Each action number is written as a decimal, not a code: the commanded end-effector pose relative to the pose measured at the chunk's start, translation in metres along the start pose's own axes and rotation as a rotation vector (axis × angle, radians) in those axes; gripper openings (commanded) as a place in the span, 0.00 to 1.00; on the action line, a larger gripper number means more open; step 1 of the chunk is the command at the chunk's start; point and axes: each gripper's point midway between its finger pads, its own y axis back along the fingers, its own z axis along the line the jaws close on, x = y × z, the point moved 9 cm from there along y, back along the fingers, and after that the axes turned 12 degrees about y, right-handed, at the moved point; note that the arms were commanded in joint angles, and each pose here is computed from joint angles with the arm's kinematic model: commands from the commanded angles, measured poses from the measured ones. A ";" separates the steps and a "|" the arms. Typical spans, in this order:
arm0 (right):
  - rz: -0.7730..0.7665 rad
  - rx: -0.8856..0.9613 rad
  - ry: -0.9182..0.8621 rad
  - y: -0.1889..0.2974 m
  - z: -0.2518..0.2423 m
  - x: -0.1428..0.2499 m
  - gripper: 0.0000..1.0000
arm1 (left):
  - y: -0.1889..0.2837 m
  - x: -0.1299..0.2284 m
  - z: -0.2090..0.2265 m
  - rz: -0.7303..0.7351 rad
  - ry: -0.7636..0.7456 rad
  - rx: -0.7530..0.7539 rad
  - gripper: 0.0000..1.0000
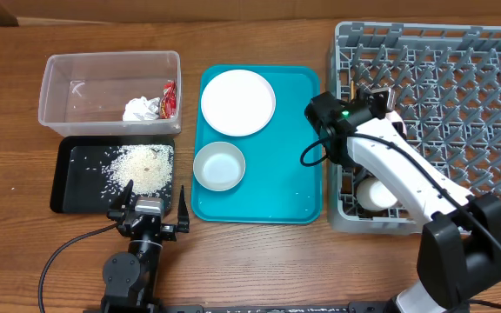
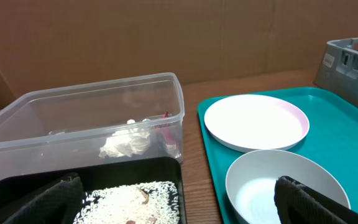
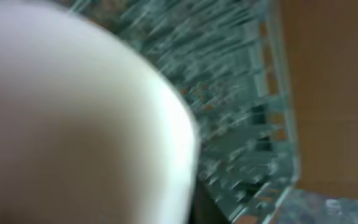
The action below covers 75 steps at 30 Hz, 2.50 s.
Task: Sort waste into correct bins and load items into the dishwasher
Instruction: 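Move the right gripper to the grey bowl and grasp its rim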
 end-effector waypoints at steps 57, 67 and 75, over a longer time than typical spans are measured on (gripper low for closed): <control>0.062 -1.079 -0.005 0.104 0.084 0.014 0.28 | 0.000 0.001 0.001 -0.002 -0.018 0.001 1.00; -0.052 -1.433 -0.108 0.132 0.123 -0.028 0.62 | 0.000 0.001 0.001 -0.002 -0.018 0.001 1.00; -0.052 -1.429 -0.079 0.110 0.192 -0.038 0.55 | 0.000 0.001 0.001 -0.002 -0.018 0.001 1.00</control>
